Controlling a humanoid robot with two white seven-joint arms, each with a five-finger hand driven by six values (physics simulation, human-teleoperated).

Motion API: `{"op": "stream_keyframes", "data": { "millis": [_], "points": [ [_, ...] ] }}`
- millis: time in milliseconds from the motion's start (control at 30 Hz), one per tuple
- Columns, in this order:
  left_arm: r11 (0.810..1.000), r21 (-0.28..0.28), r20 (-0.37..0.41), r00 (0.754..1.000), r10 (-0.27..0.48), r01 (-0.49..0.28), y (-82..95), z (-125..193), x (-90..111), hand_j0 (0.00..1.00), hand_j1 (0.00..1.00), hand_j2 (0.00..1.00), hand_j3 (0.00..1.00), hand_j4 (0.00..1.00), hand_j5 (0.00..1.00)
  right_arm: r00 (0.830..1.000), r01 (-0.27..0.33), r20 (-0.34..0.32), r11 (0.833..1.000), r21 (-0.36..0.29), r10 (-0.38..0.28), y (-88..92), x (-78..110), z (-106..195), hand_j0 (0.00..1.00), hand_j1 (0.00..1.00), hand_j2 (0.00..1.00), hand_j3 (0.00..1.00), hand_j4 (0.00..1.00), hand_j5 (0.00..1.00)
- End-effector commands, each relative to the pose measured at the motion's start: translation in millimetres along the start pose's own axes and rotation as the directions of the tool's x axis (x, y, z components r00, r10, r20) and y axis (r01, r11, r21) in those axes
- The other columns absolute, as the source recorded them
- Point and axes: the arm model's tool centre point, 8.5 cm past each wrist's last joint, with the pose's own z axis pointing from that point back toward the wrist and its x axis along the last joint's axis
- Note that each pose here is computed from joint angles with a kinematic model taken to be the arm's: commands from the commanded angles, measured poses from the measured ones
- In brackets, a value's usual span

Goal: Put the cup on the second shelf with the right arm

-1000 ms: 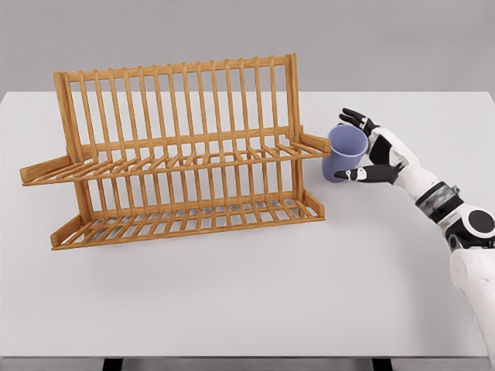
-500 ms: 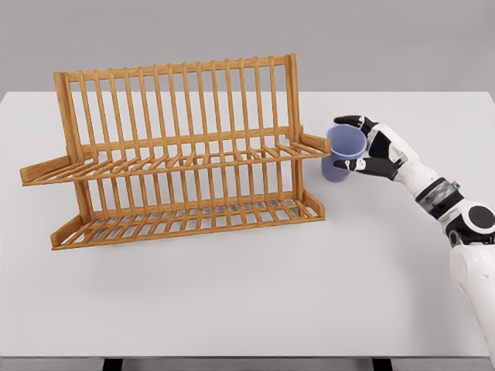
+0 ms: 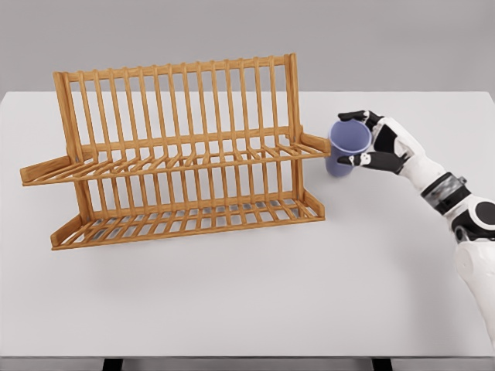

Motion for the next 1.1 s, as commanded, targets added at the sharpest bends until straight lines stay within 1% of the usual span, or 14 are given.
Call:
{"op": "stream_keyframes", "data": {
  "millis": [0,100,167,200,267,400,467,633,733,767,833,867,933,1067],
  "points": [
    [1.000,-0.002,0.000,1.000,0.000,0.000,-0.3,0.0,0.1,1.00,1.00,1.00,1.00,1.00,1.00,1.000,-0.002,0.014,1.000,-0.007,0.002,-3.8,5.6,1.3,0.56,0.56,0.56,0.56,0.56,0.56],
    [1.000,0.000,-0.001,1.000,-0.001,0.001,-0.1,0.0,0.0,1.00,1.00,1.00,1.00,1.00,1.00,0.999,-0.012,0.046,1.000,-0.021,0.013,-8.9,16.5,1.6,0.56,0.56,0.56,0.56,0.56,0.56],
    [1.000,-0.001,-0.001,1.000,-0.001,0.001,-0.2,0.0,0.0,1.00,1.00,1.00,1.00,1.00,1.00,0.999,-0.012,0.048,1.000,-0.025,0.013,-9.8,17.1,2.4,0.55,0.55,0.55,0.55,0.55,0.55],
    [1.000,0.001,-0.001,1.000,-0.001,0.001,0.3,0.0,-0.3,1.00,1.00,1.00,1.00,1.00,1.00,0.998,-0.016,0.058,1.000,-0.026,0.018,-10.5,20.7,2.2,0.55,0.55,0.55,0.55,0.55,0.55],
    [1.000,0.000,0.000,1.000,0.000,0.000,-0.1,0.0,0.1,1.00,1.00,1.00,1.00,1.00,1.00,0.997,-0.047,0.066,0.999,-0.022,0.049,-15.6,31.2,5.7,0.55,0.55,0.55,0.55,0.55,0.55],
    [1.000,0.000,-0.001,1.000,-0.001,0.001,-0.1,0.0,0.0,1.00,1.00,1.00,1.00,1.00,1.00,0.993,-0.063,0.101,0.998,-0.021,0.065,-14.8,43.8,5.2,0.55,0.55,0.55,0.55,0.55,0.55],
    [1.000,0.000,0.000,1.000,0.000,0.000,-0.1,0.0,0.1,1.00,1.00,1.00,1.00,1.00,1.00,0.993,-0.061,0.100,0.998,-0.020,0.063,-14.8,44.8,5.4,0.55,0.55,0.55,0.55,0.55,0.55],
    [1.000,0.000,-0.001,1.000,-0.001,0.001,-0.1,0.0,0.0,1.00,1.00,1.00,1.00,1.00,1.00,0.991,-0.078,0.110,0.997,-0.026,0.080,-21.3,63.1,8.3,0.55,0.55,0.55,0.55,0.55,0.55],
    [1.000,0.000,0.000,1.000,0.000,0.000,-0.1,0.0,0.0,1.00,1.00,1.00,1.00,1.00,1.00,0.987,-0.093,0.134,0.996,-0.018,0.094,-18.3,73.1,6.4,0.55,0.55,0.55,0.55,0.55,0.55],
    [1.000,0.001,-0.001,1.000,0.001,-0.001,0.3,0.0,-0.3,1.00,1.00,1.00,1.00,1.00,1.00,0.987,-0.089,0.130,0.996,-0.013,0.090,-17.0,75.0,5.9,0.55,0.55,0.55,0.55,0.55,0.55],
    [1.000,0.000,-0.001,1.000,-0.001,0.001,-0.1,0.0,0.0,1.00,1.00,1.00,1.00,1.00,1.00,0.984,-0.098,0.150,0.995,-0.014,0.099,-17.0,84.7,6.0,0.55,0.55,0.55,0.55,0.55,0.55],
    [1.000,-0.001,-0.001,1.000,-0.001,0.001,-0.2,0.0,0.0,1.00,1.00,1.00,1.00,1.00,1.00,0.985,-0.090,0.149,0.996,-0.010,0.091,-16.1,86.1,5.3,0.55,0.55,0.55,0.55,0.55,0.55],
    [1.000,0.001,-0.001,1.000,-0.001,0.001,0.3,0.0,-0.3,1.00,1.00,1.00,1.00,1.00,1.00,0.980,-0.095,0.176,0.995,-0.009,0.095,-15.5,96.3,5.7,0.55,0.55,0.55,0.55,0.55,0.55],
    [1.000,0.000,-0.001,1.000,-0.001,0.001,-0.1,0.0,0.0,1.00,1.00,1.00,1.00,1.00,1.00,0.976,-0.093,0.195,0.996,-0.008,0.093,-14.7,101.7,6.3,0.55,0.55,0.55,0.55,0.55,0.55]
  ]
}}
